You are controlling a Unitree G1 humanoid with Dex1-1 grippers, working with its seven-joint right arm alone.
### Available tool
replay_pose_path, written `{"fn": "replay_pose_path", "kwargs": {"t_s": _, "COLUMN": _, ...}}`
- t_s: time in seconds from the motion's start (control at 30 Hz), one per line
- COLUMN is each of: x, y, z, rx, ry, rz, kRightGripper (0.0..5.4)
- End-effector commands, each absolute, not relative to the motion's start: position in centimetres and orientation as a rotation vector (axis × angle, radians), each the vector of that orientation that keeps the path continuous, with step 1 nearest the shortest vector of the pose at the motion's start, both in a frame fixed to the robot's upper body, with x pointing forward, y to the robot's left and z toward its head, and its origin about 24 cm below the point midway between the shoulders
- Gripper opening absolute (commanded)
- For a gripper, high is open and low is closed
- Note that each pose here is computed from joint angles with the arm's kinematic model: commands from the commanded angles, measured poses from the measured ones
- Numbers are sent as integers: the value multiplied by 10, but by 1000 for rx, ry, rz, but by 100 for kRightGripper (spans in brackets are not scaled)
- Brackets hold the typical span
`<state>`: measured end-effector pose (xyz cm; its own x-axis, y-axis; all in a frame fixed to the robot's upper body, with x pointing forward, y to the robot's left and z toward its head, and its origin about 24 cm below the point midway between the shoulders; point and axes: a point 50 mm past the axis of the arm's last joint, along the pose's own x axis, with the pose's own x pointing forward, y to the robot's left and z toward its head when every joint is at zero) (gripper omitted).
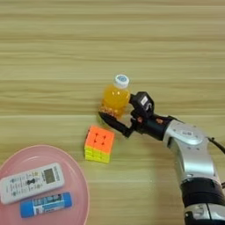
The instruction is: Move the objects on the table
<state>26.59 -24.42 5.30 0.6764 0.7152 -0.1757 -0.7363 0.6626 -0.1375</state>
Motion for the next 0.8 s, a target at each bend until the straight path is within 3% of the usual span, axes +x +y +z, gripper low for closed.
{"fn": "replay_pose_path", "kwargs": {"t_s": 0.03, "x": 274, "y": -250, "z": 87, "rx": -261, "ry": -15, "rz": 800, "kRightGripper": 527}}
{"fn": "replay_pose_path", "kwargs": {"t_s": 0.4, "x": 269, "y": -253, "z": 119, "rx": -252, "ry": -168, "rz": 812, "kRightGripper": 538}}
{"fn": "replay_pose_path", "kwargs": {"t_s": 0.8, "x": 260, "y": -253, "z": 174, "rx": -234, "ry": -400, "rz": 826, "kRightGripper": 538}}
